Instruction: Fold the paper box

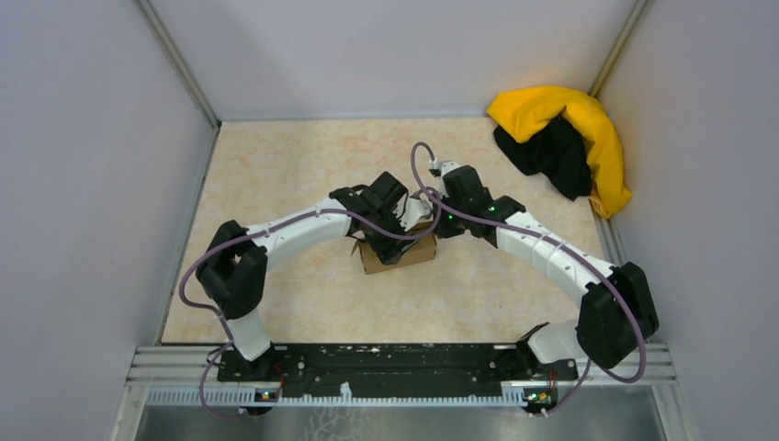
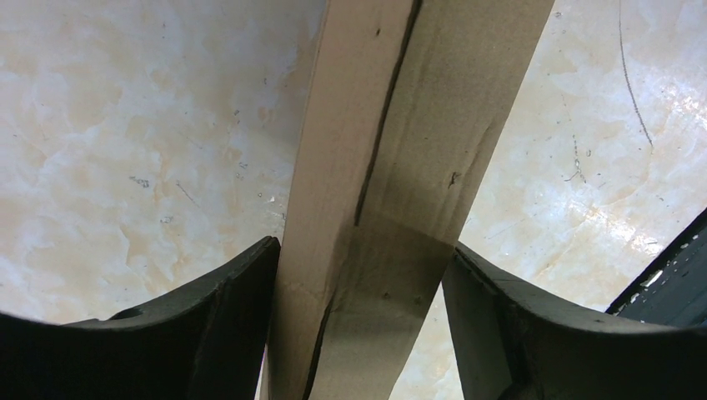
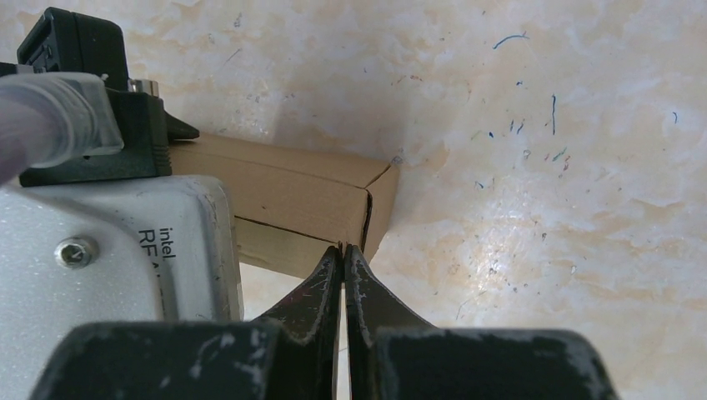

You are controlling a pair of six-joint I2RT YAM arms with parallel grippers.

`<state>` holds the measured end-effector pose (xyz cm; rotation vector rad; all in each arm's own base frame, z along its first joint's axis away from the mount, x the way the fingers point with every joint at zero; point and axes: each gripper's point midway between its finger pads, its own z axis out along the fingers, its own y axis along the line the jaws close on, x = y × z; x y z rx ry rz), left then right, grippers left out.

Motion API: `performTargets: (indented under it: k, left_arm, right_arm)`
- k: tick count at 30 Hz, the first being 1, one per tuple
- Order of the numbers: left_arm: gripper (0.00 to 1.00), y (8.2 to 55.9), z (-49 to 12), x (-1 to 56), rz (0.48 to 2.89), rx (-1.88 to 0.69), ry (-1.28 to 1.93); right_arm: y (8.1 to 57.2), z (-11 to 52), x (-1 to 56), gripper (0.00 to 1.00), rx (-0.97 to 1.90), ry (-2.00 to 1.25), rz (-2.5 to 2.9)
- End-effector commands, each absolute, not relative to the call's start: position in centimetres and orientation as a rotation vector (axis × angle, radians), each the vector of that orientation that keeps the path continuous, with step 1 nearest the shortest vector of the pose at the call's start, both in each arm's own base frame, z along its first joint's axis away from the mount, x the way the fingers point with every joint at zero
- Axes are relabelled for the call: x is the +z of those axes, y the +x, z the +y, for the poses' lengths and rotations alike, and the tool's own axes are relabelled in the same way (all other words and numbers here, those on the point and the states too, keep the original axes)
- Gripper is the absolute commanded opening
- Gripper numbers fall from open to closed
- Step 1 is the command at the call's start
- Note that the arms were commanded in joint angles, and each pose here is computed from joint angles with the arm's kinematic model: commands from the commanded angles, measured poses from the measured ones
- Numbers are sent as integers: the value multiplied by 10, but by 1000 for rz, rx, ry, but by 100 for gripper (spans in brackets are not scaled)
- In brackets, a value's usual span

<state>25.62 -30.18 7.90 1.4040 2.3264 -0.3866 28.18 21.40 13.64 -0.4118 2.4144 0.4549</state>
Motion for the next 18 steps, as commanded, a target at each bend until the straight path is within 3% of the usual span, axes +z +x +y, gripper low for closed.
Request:
performTargets:
  k: [1,18]
  left_arm:
    - [75,258,-312,76,2324,-407,1405]
    - [75,262,-310,75,2321,-375,1396]
  right_arm:
    - [287,233,155,0,541,-408,2369]
    - [279,214,137,0,471,-423,2335]
